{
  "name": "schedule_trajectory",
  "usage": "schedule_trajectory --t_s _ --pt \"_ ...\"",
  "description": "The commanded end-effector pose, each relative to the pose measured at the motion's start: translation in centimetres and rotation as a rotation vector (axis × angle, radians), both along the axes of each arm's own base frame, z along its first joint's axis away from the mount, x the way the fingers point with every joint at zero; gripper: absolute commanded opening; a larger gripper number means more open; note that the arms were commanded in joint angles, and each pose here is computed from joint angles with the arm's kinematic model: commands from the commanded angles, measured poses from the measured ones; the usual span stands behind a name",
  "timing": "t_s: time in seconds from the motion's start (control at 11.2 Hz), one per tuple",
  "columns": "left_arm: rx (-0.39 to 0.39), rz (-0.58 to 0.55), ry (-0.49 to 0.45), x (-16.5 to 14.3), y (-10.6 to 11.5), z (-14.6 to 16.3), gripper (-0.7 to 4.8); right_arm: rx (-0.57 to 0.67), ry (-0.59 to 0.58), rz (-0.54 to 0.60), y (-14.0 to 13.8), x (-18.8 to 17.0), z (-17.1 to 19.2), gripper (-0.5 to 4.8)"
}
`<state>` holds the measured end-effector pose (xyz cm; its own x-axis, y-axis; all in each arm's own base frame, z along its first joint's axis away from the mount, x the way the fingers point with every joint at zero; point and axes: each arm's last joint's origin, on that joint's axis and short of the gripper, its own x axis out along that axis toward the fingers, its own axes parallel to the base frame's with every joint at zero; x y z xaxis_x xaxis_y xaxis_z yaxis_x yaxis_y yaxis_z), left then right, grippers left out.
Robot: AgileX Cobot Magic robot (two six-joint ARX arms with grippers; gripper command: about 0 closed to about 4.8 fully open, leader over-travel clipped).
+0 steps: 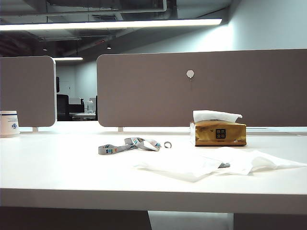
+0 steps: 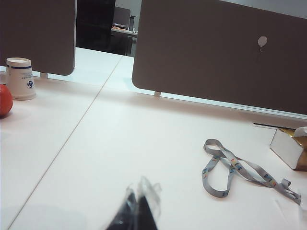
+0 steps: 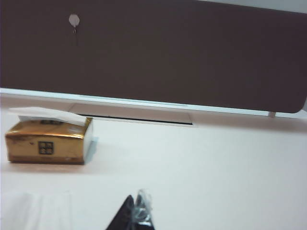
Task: Pull out a tissue from the tissue box and use it to cover the ID card on the tabletop.
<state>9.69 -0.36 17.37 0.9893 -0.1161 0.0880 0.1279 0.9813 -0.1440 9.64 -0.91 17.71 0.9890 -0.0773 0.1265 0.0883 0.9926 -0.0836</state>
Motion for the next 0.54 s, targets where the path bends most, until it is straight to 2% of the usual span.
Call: schedule_trajectory --t_s 0.09,0.54 --pt "-0.003 -0.005 -0.008 -0.03 -0.02 0.19 -0.05 0.048 -0.019 0.088 -0.03 -0.03 0.08 -0.06" --pt "-0.001 -0.005 -0.006 -0.03 -0.02 0.16 -0.05 0.067 -0.02 0.091 -0.02 -0.03 0.08 -0.06"
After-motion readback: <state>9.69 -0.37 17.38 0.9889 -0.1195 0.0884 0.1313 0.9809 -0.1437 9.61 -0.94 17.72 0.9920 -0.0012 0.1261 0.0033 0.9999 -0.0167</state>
